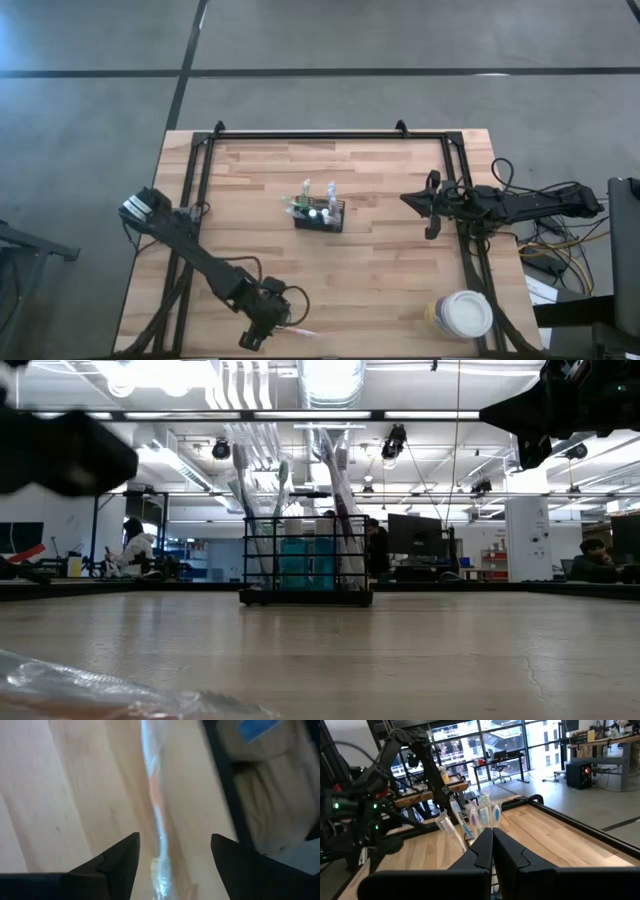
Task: Pick & Place toothbrushing station
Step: Put the orange toothbrush into the wire organizer
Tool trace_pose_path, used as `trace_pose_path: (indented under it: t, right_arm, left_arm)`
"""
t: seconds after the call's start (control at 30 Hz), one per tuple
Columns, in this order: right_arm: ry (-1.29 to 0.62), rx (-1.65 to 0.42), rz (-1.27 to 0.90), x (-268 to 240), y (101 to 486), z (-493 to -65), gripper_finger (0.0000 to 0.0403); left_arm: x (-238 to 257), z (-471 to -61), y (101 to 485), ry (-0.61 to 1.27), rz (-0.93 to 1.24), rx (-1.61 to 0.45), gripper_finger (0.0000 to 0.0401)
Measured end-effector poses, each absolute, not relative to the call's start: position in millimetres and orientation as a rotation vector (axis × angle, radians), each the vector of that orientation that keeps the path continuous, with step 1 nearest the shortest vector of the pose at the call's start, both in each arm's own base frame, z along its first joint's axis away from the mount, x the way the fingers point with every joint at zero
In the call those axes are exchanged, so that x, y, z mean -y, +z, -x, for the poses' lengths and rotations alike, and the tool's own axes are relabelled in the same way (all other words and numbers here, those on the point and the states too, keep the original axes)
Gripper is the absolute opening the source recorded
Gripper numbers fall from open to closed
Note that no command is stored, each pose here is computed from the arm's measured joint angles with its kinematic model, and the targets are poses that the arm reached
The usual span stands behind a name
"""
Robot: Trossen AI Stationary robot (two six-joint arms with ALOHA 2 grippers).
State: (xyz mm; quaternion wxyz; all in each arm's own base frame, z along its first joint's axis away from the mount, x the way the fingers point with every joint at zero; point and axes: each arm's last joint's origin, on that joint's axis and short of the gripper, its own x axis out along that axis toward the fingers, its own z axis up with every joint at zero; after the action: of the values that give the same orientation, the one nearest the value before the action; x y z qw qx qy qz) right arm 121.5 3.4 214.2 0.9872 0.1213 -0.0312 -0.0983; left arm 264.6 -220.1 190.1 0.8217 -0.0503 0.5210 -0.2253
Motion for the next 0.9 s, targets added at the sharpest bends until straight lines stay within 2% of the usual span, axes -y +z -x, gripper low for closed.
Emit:
trace_pose_path:
  t: [0.37, 0.5, 0.63, 0.83, 0.9]
  right_arm:
    - [-0.202, 0.064, -0.237, -3.2, 214.4, -121.4, 0.0008]
    - [-0.202, 0.071, -0.237, -3.1, 215.1, -121.3, 0.0008]
    - [-0.202, 0.071, -0.234, -3.1, 215.2, -121.3, 0.0008]
    - [-0.202, 0.071, -0.233, -3.1, 215.2, -121.3, 0.0008]
    - [-0.202, 0.071, -0.233, -3.1, 215.2, -121.3, 0.0008]
  left_arm:
    - [226.2, -268.6, 152.5, -0.404, 0.000, -1.174, 0.0244]
    - [224.4, -269.0, 149.7, -0.389, -0.046, -1.168, 0.0225]
    - [220.3, -270.4, 149.8, -0.386, -0.059, -1.167, 0.0171]
    - [217.3, -271.5, 149.2, -0.402, -0.085, -1.171, 0.0028]
    - [217.3, -271.7, 150.2, -0.410, -0.097, -1.174, 0.0018]
